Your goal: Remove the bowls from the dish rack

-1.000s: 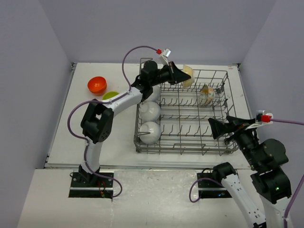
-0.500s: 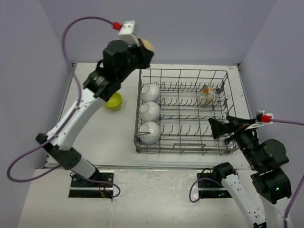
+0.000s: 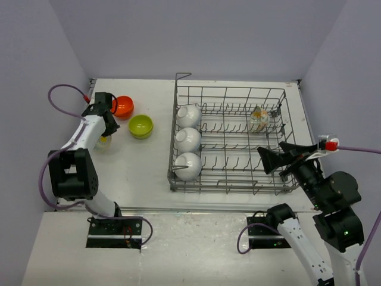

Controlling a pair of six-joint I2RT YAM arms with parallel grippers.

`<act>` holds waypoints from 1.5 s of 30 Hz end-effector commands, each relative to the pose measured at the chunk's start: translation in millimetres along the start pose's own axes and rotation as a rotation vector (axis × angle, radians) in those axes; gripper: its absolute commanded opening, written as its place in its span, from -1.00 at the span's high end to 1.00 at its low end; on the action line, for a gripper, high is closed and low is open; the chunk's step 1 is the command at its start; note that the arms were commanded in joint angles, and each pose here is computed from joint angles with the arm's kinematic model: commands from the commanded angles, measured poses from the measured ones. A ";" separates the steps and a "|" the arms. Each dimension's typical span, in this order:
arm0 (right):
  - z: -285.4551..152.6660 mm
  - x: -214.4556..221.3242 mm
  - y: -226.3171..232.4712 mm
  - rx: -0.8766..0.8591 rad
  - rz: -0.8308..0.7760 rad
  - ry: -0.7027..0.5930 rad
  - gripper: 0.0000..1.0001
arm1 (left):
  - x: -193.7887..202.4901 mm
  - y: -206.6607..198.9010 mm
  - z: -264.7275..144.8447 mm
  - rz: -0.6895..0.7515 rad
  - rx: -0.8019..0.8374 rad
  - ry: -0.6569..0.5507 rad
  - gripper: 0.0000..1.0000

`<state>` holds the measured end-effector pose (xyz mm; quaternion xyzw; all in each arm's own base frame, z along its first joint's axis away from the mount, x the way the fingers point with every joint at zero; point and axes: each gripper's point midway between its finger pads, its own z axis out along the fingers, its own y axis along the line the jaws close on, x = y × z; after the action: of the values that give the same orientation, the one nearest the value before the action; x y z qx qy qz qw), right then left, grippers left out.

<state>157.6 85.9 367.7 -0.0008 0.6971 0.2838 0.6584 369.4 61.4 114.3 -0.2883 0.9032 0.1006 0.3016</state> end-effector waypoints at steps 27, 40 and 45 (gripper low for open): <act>16.3 2.0 0.5 -0.010 -0.011 0.023 -0.97 | -28.7 -64.0 9.1 0.092 0.105 -0.029 -0.18; 76.8 15.1 -92.7 0.493 -0.109 0.184 -0.98 | -44.0 -116.3 -267.2 0.088 0.662 -0.448 -1.00; 119.8 13.0 -148.4 0.800 -0.281 0.302 -0.98 | -0.5 -87.7 -288.3 0.134 0.765 -0.427 -1.00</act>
<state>299.9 53.0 299.0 0.0911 0.8352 0.0356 0.5412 293.8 -113.1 385.4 -0.0805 0.7759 -0.1749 0.6008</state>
